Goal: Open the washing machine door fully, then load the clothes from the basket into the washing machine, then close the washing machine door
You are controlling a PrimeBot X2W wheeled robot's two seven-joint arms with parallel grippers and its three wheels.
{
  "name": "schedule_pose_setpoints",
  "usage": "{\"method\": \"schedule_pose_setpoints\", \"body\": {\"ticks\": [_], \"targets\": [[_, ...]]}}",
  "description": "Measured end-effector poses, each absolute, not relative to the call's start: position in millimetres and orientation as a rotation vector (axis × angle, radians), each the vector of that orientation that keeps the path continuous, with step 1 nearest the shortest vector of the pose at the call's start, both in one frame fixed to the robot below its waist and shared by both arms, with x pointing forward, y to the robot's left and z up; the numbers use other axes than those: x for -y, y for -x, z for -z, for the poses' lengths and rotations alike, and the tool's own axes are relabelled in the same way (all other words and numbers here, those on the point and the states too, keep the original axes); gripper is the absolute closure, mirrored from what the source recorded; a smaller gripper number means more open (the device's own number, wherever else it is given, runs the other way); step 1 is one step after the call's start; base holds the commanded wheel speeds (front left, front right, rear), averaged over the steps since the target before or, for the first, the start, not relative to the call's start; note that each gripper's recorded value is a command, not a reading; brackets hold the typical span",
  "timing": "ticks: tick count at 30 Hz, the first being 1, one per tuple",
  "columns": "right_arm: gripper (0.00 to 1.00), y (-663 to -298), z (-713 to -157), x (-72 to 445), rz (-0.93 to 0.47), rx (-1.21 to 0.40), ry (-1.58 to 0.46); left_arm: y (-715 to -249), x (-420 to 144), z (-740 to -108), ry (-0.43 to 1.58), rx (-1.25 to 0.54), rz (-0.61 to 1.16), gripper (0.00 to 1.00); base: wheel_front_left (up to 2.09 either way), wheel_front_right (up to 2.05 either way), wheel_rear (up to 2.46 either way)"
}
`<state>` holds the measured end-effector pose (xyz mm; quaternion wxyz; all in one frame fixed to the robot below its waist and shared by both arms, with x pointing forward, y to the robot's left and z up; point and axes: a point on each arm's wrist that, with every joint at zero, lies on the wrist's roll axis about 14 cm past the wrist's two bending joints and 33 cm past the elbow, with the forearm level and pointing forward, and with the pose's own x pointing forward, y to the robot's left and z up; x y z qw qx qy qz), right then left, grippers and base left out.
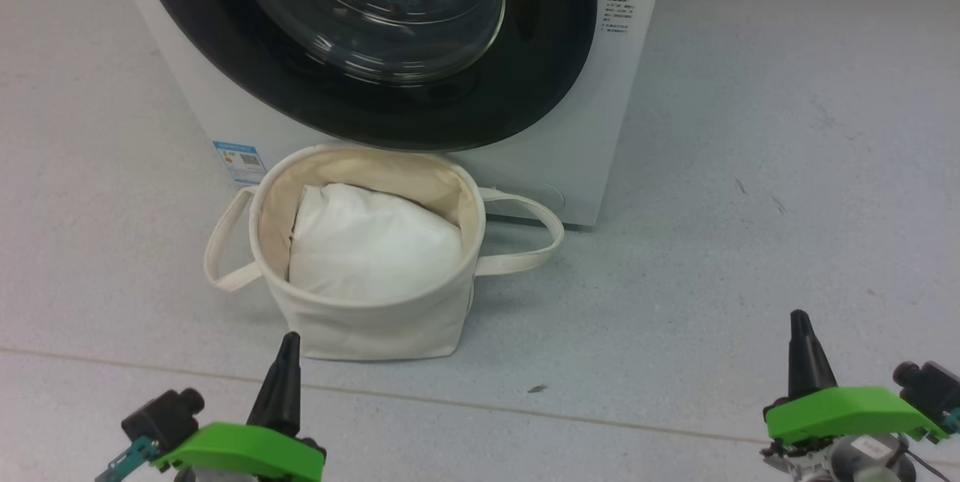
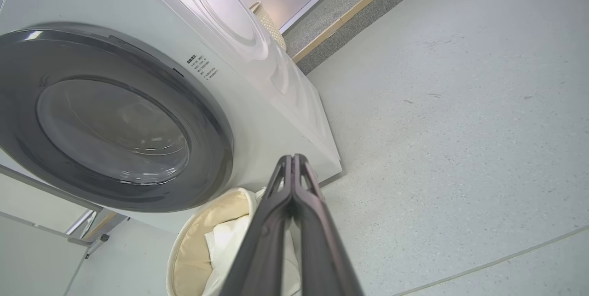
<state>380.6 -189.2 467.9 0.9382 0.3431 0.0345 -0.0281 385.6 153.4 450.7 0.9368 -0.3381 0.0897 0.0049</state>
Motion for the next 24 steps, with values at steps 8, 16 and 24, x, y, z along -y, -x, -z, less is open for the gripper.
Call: {"method": "schedule_pose_setpoints", "body": {"ticks": [8, 16, 24], "targets": [[1.0, -380, -468, 192, 0.071, -0.073, -0.788, -386, -159, -452, 0.778, -0.181, -0.033, 1.0, 0.0, 0.0, 0.0], [1.0, -379, -468, 194, 0.084, -0.076, -0.888, -386, -161, -455, 0.881, -0.181, -0.04, 1.0, 0.0, 0.0, 0.0], [1.0, -379, -468, 195, 0.093, -0.077, -0.976, -386, -165, -459, 0.971, -0.173, -0.048, 1.0, 0.0, 0.0, 0.0]]}}
